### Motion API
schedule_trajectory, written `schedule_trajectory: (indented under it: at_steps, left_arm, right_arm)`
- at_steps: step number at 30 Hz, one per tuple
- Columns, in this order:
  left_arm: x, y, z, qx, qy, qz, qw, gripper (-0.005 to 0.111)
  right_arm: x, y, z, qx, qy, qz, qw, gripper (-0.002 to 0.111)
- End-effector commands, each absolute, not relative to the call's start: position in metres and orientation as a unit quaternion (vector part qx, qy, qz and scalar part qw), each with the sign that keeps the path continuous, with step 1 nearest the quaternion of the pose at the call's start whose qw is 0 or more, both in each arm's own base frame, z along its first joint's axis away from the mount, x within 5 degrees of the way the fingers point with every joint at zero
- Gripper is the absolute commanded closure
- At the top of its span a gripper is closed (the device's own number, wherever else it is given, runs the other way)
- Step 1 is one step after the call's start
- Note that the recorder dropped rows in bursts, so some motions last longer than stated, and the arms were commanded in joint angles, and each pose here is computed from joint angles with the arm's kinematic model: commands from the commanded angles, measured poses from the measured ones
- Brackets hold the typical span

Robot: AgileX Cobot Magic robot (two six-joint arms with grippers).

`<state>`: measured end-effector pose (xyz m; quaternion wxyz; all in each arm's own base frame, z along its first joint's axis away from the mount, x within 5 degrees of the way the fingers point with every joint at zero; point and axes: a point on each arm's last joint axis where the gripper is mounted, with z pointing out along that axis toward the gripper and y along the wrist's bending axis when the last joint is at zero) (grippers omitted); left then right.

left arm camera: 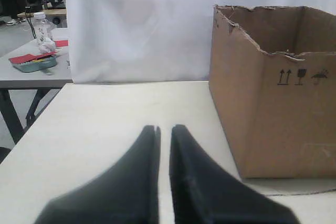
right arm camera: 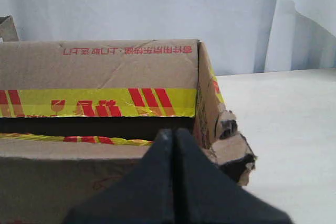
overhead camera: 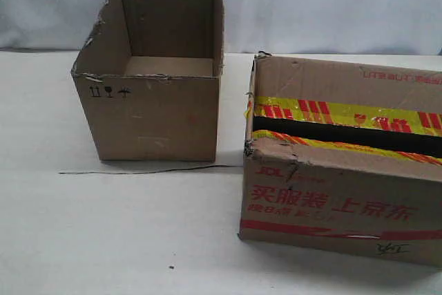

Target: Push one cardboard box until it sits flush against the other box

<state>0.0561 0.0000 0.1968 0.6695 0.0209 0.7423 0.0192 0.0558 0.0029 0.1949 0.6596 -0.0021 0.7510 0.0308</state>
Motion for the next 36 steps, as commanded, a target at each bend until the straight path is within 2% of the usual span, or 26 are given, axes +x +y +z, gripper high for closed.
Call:
schedule_trajectory:
  at_steps: [1, 21, 23, 24, 25, 28, 32, 36]
  left_arm:
    - [0.056, 0.0, 0.196, 0.016, 0.741, 0.017, 0.671, 0.107]
    - [0.056, 0.0, 0.196, 0.016, 0.741, 0.017, 0.671, 0.107]
    - [0.056, 0.0, 0.196, 0.016, 0.741, 0.017, 0.671, 0.107]
    - [0.056, 0.0, 0.196, 0.016, 0.741, 0.017, 0.671, 0.107]
    - [0.056, 0.0, 0.196, 0.016, 0.741, 0.017, 0.671, 0.107]
    - [0.056, 0.0, 0.196, 0.016, 0.742, 0.017, 0.67, 0.107]
    - [0.056, 0.0, 0.196, 0.016, 0.742, 0.017, 0.67, 0.107]
    - [0.056, 0.0, 0.196, 0.016, 0.742, 0.017, 0.67, 0.107]
  right_arm:
    - [0.056, 0.003, 0.194, -0.007, 0.75, 0.027, 0.66, 0.109]
    - [0.056, 0.003, 0.194, -0.008, 0.749, 0.027, 0.661, 0.109]
    - [0.056, 0.004, 0.202, 0.034, 0.718, 0.074, 0.691, 0.109]
    - [0.056, 0.005, 0.205, 0.096, 0.702, 0.146, 0.69, 0.109]
    - [0.056, 0.005, 0.206, 0.117, 0.696, 0.17, 0.688, 0.109]
    - [0.055, 0.01, 0.197, 0.107, 0.731, 0.182, 0.649, 0.109]
    - [0.058, 0.014, 0.195, 0.074, 0.746, 0.177, 0.638, 0.109]
    - [0.073, 0.015, 0.183, 0.064, 0.807, 0.152, 0.566, 0.109]
